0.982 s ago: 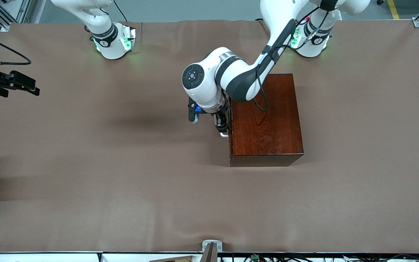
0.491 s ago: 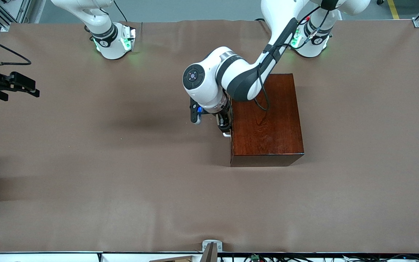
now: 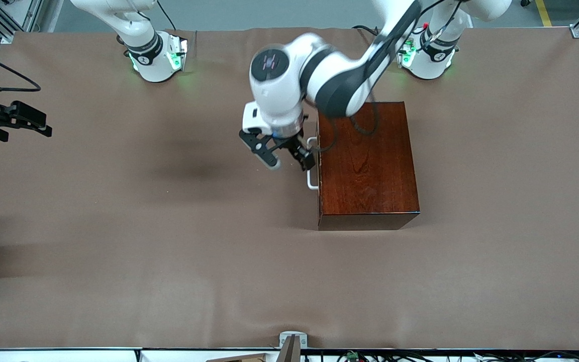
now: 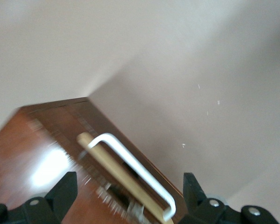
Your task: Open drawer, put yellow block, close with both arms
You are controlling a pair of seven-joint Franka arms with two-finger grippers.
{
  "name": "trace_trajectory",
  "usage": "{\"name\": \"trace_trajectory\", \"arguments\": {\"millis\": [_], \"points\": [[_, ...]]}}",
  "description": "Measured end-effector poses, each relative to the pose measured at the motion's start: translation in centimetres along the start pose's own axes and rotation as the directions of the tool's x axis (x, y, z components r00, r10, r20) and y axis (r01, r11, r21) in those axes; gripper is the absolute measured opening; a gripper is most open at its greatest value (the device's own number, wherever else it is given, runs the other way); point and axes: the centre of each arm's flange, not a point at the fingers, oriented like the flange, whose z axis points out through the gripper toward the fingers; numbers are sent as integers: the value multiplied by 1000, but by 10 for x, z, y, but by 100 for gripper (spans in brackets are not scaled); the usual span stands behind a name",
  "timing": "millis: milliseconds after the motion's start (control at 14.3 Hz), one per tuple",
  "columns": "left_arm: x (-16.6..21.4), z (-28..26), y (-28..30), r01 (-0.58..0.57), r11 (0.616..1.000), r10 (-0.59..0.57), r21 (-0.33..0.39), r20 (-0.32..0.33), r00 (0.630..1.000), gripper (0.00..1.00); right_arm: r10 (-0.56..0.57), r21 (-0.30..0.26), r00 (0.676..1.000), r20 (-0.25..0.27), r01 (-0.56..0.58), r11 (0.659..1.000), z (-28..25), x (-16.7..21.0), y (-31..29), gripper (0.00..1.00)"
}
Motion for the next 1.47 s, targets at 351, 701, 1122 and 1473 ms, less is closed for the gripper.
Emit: {"name": "trace_trajectory", "arguments": {"millis": [351, 701, 1122, 1473], "points": [[-54, -104, -142, 313, 949, -314, 32, 14, 949, 100, 1, -1, 1000, -8, -1, 1000, -5, -3, 0, 100], [-138, -139, -306, 472, 882, -470, 10, 112, 876, 100, 2, 0, 1000, -10, -2, 1000, -9, -7, 0, 100], [-226, -126, -444, 660, 744, -642, -101, 163, 749, 100, 68, 2, 998, -16, -68, 998, -13, -12, 21, 100], [-241, -136, -440, 670, 735, -657, -106, 132, 742, 100, 133, 2, 991, -22, -133, 991, -15, -11, 16, 100]]}}
